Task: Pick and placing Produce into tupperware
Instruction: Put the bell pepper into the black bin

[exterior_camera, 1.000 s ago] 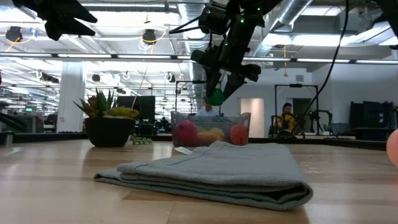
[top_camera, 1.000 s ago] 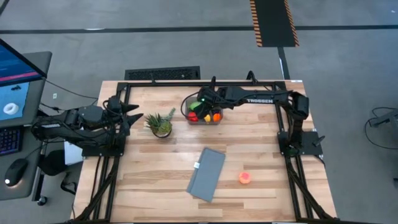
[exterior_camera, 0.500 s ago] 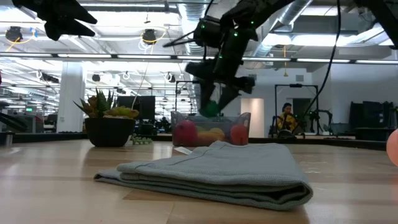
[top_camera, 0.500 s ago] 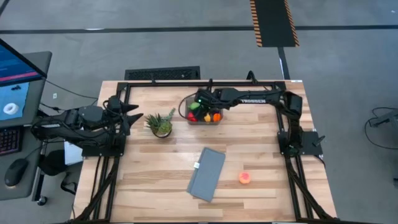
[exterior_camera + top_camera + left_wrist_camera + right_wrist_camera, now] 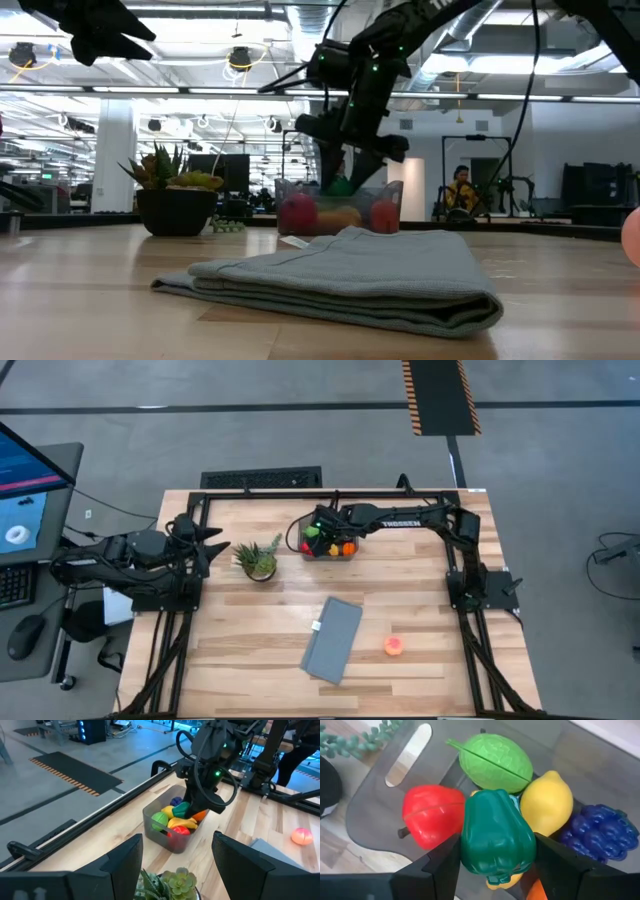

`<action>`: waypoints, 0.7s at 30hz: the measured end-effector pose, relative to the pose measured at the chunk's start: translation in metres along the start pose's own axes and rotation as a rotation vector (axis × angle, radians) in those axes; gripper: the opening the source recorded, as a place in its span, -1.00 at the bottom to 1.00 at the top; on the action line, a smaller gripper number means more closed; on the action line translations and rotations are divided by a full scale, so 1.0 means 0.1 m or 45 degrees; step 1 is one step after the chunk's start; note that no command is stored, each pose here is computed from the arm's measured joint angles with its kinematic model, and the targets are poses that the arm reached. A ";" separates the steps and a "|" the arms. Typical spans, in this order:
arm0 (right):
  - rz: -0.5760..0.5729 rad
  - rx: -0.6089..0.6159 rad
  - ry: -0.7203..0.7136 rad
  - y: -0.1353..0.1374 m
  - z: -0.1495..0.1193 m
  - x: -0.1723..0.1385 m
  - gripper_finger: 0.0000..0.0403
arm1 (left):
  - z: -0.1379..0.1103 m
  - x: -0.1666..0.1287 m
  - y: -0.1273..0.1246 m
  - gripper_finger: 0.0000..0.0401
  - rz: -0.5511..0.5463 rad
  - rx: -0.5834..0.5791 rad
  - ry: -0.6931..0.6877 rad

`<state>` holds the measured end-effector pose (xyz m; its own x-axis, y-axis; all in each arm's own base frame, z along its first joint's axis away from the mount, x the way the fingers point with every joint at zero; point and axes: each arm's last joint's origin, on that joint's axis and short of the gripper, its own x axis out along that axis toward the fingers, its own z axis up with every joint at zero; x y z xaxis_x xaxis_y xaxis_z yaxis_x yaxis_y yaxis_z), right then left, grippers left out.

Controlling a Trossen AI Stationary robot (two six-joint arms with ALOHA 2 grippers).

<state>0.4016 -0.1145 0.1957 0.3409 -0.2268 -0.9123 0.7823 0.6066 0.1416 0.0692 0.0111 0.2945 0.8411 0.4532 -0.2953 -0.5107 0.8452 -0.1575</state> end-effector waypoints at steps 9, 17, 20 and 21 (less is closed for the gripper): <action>0.005 0.009 0.006 -0.03 0.02 0.00 0.22 | 0.00 0.00 0.00 0.13 0.015 0.006 -0.004; 0.008 -0.002 0.001 -0.03 0.02 0.00 0.28 | 0.00 0.00 0.00 0.13 0.014 0.005 -0.004; 0.029 -0.009 -0.009 -0.01 0.03 0.00 0.31 | 0.00 0.00 0.00 0.13 0.014 0.005 -0.004; 0.040 -0.011 -0.015 -0.01 0.04 0.00 0.31 | 0.00 0.00 0.00 0.13 0.014 0.005 -0.003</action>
<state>0.4034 -0.1181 0.1968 0.3718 -0.2166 -0.9027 0.7664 0.6203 0.1668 0.0690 0.0114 0.2945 0.8360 0.4630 -0.2944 -0.5190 0.8414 -0.1504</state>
